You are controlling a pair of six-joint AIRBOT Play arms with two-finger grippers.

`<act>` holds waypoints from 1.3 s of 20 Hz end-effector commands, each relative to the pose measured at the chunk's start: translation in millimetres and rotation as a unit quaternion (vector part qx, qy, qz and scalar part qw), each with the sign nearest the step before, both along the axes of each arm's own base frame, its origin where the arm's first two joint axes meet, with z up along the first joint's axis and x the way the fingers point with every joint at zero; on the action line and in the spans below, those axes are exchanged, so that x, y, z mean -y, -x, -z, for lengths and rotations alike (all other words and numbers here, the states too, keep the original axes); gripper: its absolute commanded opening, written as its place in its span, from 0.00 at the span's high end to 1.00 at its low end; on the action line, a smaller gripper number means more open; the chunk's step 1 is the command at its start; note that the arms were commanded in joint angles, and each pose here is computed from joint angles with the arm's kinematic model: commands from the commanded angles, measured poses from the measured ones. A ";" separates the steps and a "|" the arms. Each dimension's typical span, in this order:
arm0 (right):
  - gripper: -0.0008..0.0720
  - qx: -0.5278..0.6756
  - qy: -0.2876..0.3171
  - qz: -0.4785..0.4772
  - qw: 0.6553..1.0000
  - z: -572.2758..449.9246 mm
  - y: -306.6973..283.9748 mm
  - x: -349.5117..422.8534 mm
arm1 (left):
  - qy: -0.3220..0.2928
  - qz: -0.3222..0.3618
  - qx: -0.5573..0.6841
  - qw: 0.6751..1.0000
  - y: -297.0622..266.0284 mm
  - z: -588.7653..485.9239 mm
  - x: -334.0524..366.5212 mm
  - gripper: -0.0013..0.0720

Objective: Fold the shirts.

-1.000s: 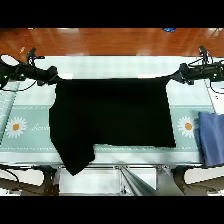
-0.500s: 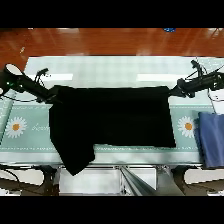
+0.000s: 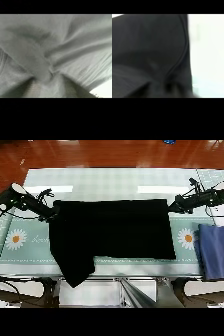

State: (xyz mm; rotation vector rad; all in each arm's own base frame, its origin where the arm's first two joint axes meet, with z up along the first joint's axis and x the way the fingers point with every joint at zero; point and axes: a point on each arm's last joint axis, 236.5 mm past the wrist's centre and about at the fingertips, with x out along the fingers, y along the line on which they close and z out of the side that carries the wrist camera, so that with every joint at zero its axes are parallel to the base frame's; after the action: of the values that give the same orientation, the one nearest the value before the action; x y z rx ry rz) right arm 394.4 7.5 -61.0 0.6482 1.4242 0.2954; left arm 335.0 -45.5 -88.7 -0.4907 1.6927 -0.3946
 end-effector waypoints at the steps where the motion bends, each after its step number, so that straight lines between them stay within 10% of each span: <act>1: 0.43 -0.013 -0.004 0.027 1.000 -4.5 -1.1 5.9 | -0.007 -0.005 -0.039 0.999 14.0 -5.3 -5.4 0.29; 9: 0.43 0.087 0.070 0.169 0.979 -91.8 25.5 107.3 | -0.083 -0.175 0.063 0.979 44.6 -58.2 -98.9 0.29; 17: 0.43 0.120 -0.035 0.172 0.977 -52.0 102.8 1.8 | 0.004 -0.325 -0.054 0.944 168.2 3.8 -59.2 0.29; 26: 0.43 0.131 -0.046 0.171 0.975 -58.2 102.9 -4.1 | 0.005 -0.228 -0.114 0.967 182.3 19.8 -19.1 0.29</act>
State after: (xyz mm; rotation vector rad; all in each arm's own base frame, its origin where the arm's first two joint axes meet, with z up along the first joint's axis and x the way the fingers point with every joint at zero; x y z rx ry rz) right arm 291.1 9.4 -4.2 0.8730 1.0405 0.1606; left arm 161.7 -15.3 -101.6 -0.9642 1.6549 0.0123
